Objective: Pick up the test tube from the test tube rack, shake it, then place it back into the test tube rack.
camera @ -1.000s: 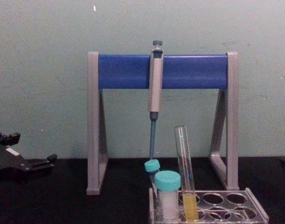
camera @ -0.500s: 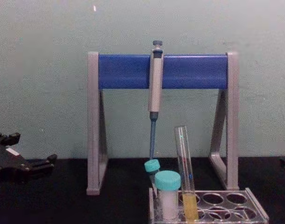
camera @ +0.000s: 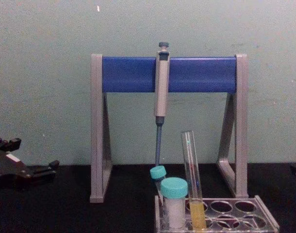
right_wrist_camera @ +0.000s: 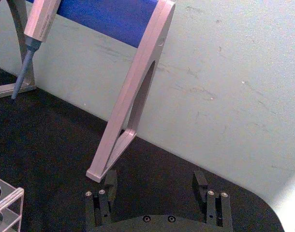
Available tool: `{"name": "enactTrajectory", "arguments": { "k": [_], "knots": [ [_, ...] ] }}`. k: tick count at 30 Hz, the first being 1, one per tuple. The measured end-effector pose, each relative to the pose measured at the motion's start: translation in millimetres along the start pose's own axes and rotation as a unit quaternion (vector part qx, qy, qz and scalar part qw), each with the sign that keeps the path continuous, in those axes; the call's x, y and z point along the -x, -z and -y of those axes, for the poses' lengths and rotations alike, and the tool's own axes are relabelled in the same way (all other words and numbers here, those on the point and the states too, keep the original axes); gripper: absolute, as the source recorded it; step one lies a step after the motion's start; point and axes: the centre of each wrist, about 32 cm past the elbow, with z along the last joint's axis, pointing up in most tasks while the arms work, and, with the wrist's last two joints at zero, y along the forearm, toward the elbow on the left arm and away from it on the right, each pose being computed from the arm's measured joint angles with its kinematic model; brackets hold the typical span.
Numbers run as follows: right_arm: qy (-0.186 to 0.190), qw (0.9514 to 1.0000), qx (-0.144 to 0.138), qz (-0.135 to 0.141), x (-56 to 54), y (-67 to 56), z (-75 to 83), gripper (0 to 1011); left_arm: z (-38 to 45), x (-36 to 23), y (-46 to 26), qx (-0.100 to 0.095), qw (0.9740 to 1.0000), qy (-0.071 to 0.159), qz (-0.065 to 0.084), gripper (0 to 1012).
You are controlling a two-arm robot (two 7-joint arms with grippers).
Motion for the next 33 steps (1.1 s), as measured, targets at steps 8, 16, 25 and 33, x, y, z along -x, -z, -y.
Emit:
{"name": "enactTrajectory", "arguments": {
  "k": [8, 16, 25, 33],
  "knots": [
    [-0.004, 1.0000, 0.002, 0.000, 0.6, 0.0, 2.8, 1000, 0.0, 0.0, 0.0, 0.000, 1.0000, 0.000, 0.000, 1001],
    [-0.032, 0.9993, 0.005, -0.016, 5.6, -5.3, 19.1, 1000, 0.0, 0.0, 0.0, 0.000, 1.0000, 0.000, 0.000, 1001],
    [-0.094, 0.9921, -0.006, -0.083, 19.8, -18.6, 34.8, 1000, 0.0, 0.0, 0.0, 0.000, 1.0000, 0.000, 0.000, 1001],
    [-0.163, 0.9784, -0.023, -0.125, 32.8, -36.4, 37.4, 1000, 0.0, 0.0, 0.0, 0.000, 1.0000, 0.000, 0.000, 1001]
  ]
}}
